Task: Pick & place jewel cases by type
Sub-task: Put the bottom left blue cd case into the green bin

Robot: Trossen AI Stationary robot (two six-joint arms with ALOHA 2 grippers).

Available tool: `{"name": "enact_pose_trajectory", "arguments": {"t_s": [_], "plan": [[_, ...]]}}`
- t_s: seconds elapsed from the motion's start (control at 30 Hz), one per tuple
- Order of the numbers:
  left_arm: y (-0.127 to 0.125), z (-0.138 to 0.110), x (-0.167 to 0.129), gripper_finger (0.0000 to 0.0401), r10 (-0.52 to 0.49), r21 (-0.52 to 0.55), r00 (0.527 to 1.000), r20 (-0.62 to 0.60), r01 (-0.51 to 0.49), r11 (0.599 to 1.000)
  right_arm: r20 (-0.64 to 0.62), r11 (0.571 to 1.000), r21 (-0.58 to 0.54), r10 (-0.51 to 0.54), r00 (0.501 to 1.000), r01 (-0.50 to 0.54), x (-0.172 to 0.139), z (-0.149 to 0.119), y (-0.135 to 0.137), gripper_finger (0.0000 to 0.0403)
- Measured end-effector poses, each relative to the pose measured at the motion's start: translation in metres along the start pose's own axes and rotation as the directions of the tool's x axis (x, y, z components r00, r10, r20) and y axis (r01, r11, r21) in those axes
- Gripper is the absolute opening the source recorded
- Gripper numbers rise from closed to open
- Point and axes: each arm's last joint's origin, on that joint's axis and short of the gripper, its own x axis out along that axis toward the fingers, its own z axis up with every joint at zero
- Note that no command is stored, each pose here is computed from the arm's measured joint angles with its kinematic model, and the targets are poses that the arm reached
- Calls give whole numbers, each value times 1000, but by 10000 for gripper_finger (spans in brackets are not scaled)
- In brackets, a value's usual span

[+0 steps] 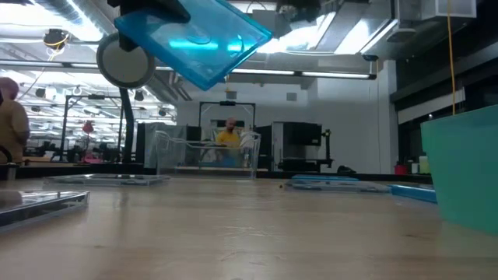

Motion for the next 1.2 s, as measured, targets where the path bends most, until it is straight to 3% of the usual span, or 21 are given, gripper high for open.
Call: {"name": "enact_pose_trajectory", "arguments": {"t_s": [0.3, 0.8, 0.97, 1.2], "plan": [[-5, 5, 0, 16, -58, 18, 998, 34, 57, 998, -94, 999, 24, 49, 994, -47, 46, 9, -19, 241], [-6, 5, -1, 16, -73, 49, 997, 35, 71, 996, -91, 981, 33, 194, 977, -192, 77, 25, -22, 232], [-4, 9, 0, 16, -77, 47, 996, 51, 74, 996, -105, 972, 46, 234, 966, -231, 84, 22, -21, 196], [-2, 11, 1, 19, -85, 50, 995, 48, 82, 995, -104, 970, 71, 239, 965, -232, 85, 22, -22, 105]]}}
